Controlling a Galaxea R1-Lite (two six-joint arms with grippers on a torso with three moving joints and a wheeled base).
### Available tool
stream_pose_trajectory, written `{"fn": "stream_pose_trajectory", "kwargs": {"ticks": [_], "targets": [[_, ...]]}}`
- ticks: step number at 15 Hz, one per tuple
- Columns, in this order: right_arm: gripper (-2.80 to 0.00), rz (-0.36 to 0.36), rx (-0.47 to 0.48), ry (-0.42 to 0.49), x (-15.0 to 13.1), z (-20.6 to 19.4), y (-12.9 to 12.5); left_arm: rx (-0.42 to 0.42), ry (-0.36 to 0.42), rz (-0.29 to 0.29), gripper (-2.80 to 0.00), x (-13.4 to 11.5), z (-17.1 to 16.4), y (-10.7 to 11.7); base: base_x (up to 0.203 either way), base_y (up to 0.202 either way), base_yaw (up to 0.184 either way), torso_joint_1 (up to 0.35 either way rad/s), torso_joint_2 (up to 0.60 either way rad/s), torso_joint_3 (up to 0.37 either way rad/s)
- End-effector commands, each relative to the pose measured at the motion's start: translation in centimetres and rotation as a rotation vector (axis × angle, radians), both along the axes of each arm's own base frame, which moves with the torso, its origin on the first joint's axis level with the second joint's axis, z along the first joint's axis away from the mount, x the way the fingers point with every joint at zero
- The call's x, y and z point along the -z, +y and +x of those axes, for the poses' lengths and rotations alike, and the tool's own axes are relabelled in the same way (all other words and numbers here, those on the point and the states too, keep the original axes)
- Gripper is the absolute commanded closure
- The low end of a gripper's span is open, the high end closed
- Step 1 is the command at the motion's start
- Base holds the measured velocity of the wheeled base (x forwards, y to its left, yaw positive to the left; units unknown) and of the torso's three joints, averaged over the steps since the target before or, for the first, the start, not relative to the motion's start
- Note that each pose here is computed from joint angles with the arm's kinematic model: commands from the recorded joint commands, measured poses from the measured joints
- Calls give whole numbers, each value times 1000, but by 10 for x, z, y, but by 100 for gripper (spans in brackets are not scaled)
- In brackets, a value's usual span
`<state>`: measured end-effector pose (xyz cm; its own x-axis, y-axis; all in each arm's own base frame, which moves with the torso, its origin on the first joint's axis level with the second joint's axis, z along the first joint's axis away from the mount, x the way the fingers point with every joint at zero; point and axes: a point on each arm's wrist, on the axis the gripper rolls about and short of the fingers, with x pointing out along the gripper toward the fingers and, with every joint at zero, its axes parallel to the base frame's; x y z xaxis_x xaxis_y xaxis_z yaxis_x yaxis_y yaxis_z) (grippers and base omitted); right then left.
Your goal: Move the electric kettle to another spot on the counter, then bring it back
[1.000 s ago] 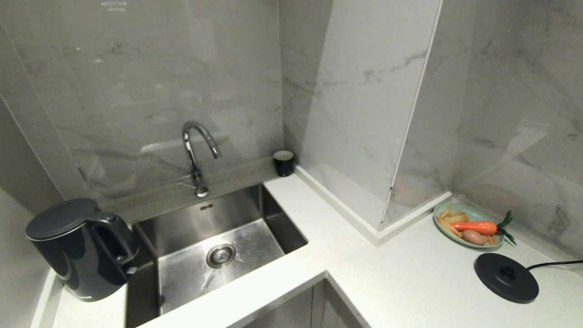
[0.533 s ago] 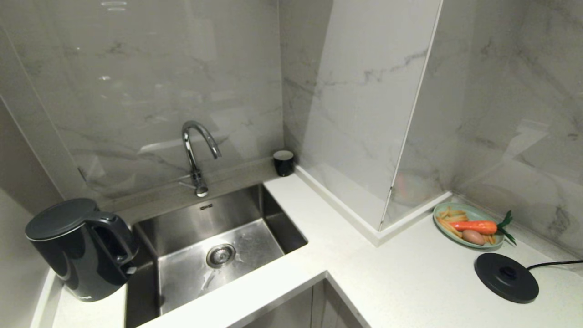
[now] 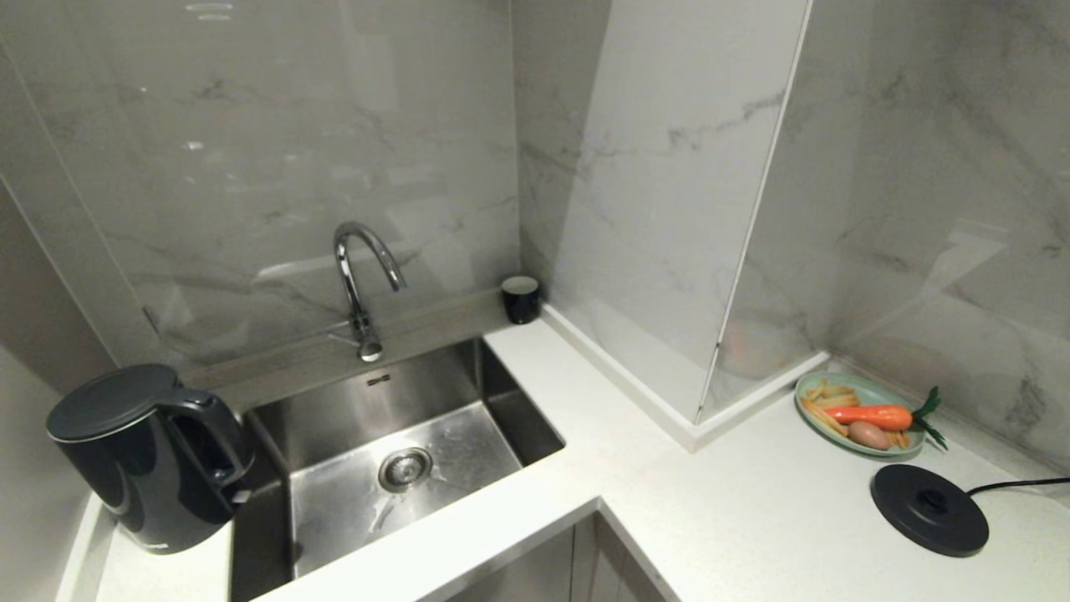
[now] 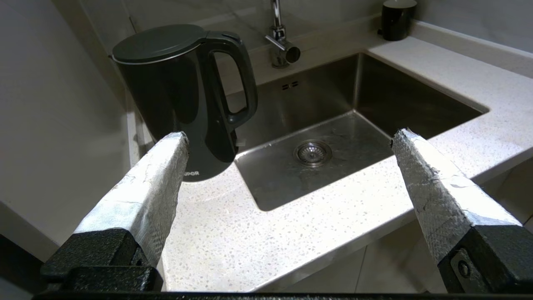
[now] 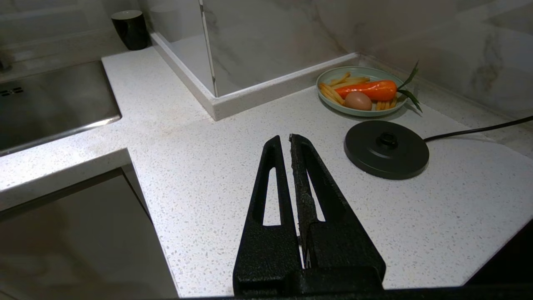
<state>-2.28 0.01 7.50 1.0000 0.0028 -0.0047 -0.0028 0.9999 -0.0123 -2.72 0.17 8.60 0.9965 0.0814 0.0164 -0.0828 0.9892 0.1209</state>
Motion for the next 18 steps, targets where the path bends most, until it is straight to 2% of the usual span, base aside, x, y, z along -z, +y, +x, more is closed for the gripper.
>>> {"fn": "stream_pose_trajectory", "kwargs": {"ticks": [1, 3, 7, 9, 10, 12, 13, 16, 17, 18], "targets": [[0, 0, 0, 0, 0, 0, 0, 1, 1, -1, 0, 0, 0, 0, 0, 0, 0, 0, 0, 0], [0, 0, 0, 0, 0, 0, 0, 3, 2, 9, 0, 0, 0, 0, 0, 0, 0, 0, 0, 0], [0, 0, 0, 0, 0, 0, 0, -4, -6, -37, 0, -1, 0, 0, 0, 0, 0, 0, 0, 0], [0, 0, -1, 0, 0, 0, 0, -83, 8, -49, 0, -1, -1, 2, 0, 0, 0, 0, 0, 0], [0, 0, -1, 0, 0, 0, 0, -96, 39, -54, 0, 0, -2, 2, 0, 0, 0, 0, 0, 0], [0, 0, 0, 0, 0, 0, 0, -82, 31, -106, 0, -2, -3, 2, 0, 0, 0, 0, 0, 0], [0, -1, 0, 1, 0, 0, 0, -53, 50, -119, 0, -2, -4, 1, 0, 0, 0, 0, 0, 0], [0, 0, 0, 0, 0, 0, 0, -3, 271, -68, 0, 7, -15, 0, 0, 0, 0, 0, 0, 0], [0, 0, 0, 0, 0, 0, 0, -1, 272, -127, 0, 7, -16, 0, 0, 0, 0, 0, 0, 0], [0, 0, 0, 0, 0, 0, 0, 0, 215, -175, 0, 5, -12, 0, 0, 0, 0, 0, 0, 0]]}}
